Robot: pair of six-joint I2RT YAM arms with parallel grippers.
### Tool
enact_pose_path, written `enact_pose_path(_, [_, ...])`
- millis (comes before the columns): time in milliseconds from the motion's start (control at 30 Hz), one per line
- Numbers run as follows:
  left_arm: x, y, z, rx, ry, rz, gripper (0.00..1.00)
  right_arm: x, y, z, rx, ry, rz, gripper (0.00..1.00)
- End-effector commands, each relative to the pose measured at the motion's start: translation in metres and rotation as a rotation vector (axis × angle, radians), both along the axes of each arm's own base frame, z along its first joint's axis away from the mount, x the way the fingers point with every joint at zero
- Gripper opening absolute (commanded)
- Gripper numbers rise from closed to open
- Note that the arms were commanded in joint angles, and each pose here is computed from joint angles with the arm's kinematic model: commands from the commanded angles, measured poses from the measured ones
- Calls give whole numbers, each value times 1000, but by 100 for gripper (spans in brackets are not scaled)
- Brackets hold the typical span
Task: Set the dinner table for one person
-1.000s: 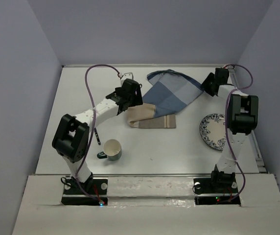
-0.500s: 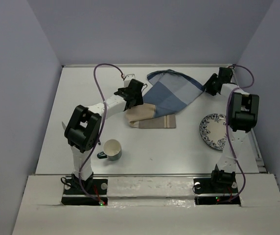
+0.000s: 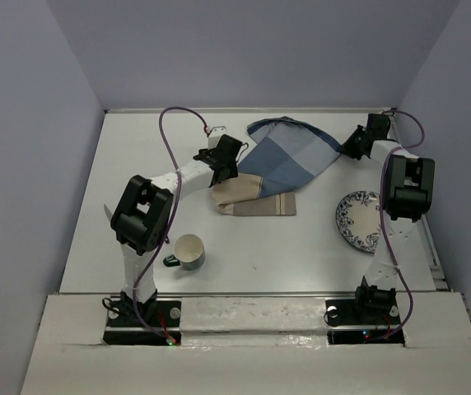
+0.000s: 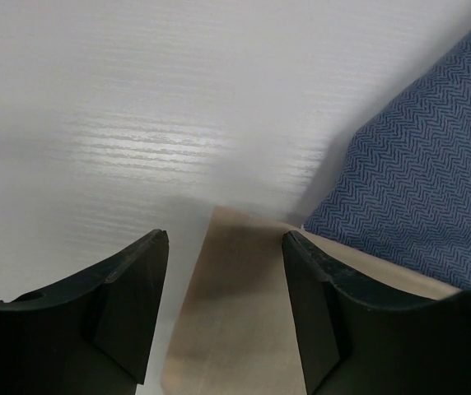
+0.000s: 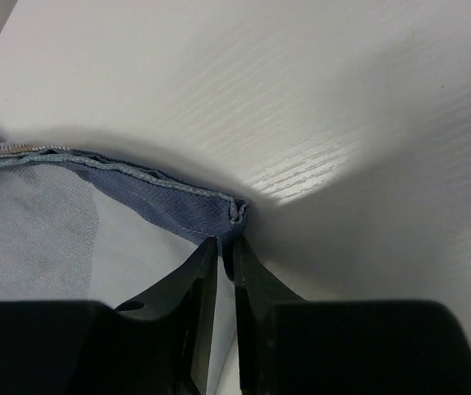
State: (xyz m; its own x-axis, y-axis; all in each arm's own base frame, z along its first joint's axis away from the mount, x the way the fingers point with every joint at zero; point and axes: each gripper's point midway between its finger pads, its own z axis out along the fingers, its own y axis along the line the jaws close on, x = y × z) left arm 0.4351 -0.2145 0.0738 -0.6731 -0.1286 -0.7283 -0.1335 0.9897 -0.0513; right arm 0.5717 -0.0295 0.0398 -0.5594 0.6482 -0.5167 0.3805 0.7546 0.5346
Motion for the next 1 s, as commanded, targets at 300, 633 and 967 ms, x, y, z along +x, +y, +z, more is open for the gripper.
enact_pose_path(300, [23,-11,4,-39,-69,20,62,7,15,9,61,-63,74,43])
enact_pose_path(633, [23,-11,-8,-47,-89,9,37,5,18,8,81,-77,74,17])
enact_pose_path(967, [24,-10,14,-63,-143,-12,0,3,15,36,59,-176,47,0])
